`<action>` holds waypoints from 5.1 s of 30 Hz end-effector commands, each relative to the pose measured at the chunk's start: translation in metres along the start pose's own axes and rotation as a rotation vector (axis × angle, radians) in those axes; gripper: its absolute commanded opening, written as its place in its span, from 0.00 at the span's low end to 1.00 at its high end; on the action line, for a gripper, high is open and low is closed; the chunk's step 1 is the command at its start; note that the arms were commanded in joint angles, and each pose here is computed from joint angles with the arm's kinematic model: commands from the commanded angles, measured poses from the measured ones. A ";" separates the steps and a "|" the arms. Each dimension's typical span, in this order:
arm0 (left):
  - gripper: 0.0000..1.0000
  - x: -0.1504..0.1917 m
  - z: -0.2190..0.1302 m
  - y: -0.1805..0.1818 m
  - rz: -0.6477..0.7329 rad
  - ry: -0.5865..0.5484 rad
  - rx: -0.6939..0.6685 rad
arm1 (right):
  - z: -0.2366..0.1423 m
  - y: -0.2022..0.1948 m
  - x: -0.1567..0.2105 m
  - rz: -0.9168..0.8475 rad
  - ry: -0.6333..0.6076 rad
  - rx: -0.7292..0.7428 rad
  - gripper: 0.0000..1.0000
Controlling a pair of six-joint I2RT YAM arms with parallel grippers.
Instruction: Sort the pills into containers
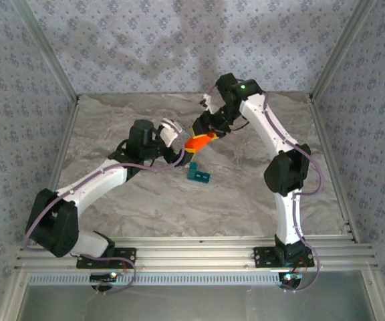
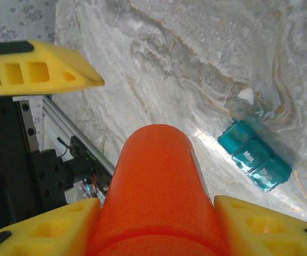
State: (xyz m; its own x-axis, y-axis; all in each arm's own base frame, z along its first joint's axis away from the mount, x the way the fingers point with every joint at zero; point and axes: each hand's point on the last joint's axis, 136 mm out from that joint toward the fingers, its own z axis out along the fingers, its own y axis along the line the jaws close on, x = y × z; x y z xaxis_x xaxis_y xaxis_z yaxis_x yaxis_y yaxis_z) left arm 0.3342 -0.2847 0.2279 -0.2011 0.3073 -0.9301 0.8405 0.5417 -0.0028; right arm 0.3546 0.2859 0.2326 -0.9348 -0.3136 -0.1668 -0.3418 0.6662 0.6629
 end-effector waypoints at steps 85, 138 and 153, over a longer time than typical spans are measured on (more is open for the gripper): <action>0.00 -0.032 0.010 0.004 -0.164 0.134 0.127 | -0.096 -0.013 -0.045 0.323 -0.727 -0.043 0.75; 0.00 -0.062 0.008 0.004 -0.282 0.060 0.220 | -0.042 0.028 -0.041 -0.145 -0.574 -0.185 0.42; 0.00 -0.045 0.008 0.021 -0.212 0.131 0.120 | -0.086 0.024 -0.048 0.027 -0.690 -0.195 0.78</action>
State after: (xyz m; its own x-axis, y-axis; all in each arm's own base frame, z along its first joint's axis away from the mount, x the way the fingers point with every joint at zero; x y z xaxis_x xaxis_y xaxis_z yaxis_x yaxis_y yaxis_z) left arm 0.3578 -0.2974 0.2494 -0.5004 0.2863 -0.8171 0.8055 0.4999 -0.3182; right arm 0.4035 0.2709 0.3060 -0.8140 0.1665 -0.5565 -0.4184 0.4966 0.7605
